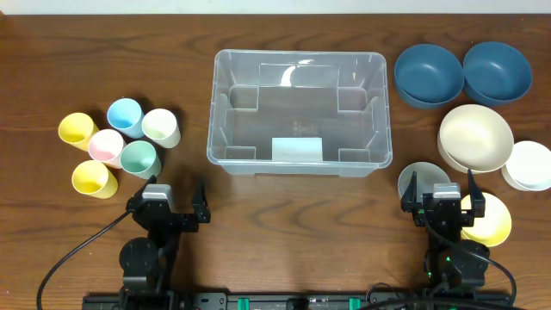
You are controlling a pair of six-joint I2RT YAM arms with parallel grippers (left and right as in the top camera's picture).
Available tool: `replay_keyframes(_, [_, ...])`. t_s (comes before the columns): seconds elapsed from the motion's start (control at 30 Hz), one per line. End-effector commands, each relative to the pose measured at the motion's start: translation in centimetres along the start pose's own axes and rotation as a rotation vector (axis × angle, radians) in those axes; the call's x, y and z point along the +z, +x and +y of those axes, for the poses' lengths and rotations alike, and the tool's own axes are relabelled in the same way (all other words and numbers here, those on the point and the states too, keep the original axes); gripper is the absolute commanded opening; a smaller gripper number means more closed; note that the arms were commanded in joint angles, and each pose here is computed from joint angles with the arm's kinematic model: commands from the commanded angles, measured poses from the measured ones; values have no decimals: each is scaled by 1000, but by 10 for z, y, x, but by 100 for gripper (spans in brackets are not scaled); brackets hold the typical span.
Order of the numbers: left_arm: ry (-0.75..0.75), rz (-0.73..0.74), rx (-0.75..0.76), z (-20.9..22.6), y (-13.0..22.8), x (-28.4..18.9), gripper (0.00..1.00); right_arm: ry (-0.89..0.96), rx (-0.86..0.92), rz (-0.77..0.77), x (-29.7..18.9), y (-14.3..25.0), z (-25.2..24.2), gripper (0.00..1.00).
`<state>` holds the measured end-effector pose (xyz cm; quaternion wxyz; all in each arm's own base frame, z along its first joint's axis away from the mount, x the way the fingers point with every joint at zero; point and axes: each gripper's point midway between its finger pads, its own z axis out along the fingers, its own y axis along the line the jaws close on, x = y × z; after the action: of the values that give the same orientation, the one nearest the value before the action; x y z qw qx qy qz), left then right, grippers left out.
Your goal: Pack container
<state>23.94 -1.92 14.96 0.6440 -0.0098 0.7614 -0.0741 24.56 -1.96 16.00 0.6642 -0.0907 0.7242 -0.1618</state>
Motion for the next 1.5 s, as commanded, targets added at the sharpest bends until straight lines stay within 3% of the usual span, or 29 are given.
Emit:
replay_keyframes(0.0, [2,41,5,1,14,1,98,25,-15,4,0,2,-4,99])
replay_keyframes(1.13, [2,41,5,1,14,1,98,25,-15,4,0,2,-5,99])
replay_keyframes(1.27, [2,41,5,1,14,1,98,116,-26,19,-1,3,-21,99])
replay_keyframes(1.47, [2,41,5,1,14,1,98,99,-24,11,-1,1,-18,99])
